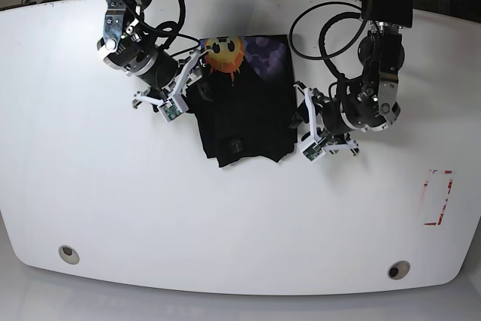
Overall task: Layout the t-shirt on the table in an organized manner, then fold the t-shirt properly
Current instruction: 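Release the bundle and open both grippers, then grasp the folded bundle with the left gripper and carry it aside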
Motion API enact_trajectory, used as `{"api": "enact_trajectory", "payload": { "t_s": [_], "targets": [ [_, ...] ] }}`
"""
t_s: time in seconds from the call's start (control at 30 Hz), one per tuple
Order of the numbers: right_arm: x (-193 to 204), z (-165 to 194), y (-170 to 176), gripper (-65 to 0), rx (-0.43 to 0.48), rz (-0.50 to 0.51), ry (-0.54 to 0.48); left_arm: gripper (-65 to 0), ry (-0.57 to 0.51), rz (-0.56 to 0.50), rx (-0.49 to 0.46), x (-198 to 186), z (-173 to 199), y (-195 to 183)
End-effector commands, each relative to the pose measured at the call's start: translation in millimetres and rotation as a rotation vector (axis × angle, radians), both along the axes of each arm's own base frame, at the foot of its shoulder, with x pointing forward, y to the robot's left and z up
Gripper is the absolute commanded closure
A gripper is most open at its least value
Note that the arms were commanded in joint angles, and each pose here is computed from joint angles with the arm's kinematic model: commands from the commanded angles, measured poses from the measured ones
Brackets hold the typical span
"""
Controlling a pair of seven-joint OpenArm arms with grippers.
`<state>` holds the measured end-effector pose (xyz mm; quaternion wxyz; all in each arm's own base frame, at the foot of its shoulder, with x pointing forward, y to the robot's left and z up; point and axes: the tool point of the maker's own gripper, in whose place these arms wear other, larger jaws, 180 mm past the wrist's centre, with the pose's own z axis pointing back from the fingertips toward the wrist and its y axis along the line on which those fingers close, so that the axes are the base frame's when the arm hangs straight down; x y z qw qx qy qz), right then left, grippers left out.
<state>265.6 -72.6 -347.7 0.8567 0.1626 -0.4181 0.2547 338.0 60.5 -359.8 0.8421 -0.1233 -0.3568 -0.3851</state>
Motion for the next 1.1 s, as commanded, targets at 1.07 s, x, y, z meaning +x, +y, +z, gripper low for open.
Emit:
{"api": "enact_trajectory", "payload": {
  "t_s": [1.07],
  "targets": [
    [51.3, 86.6, -142.7, -27.1, -0.180, -0.322, -0.256, -25.1, -0.428, 0.206, -0.334, -30.3, 48.4, -136.2]
  ]
}}
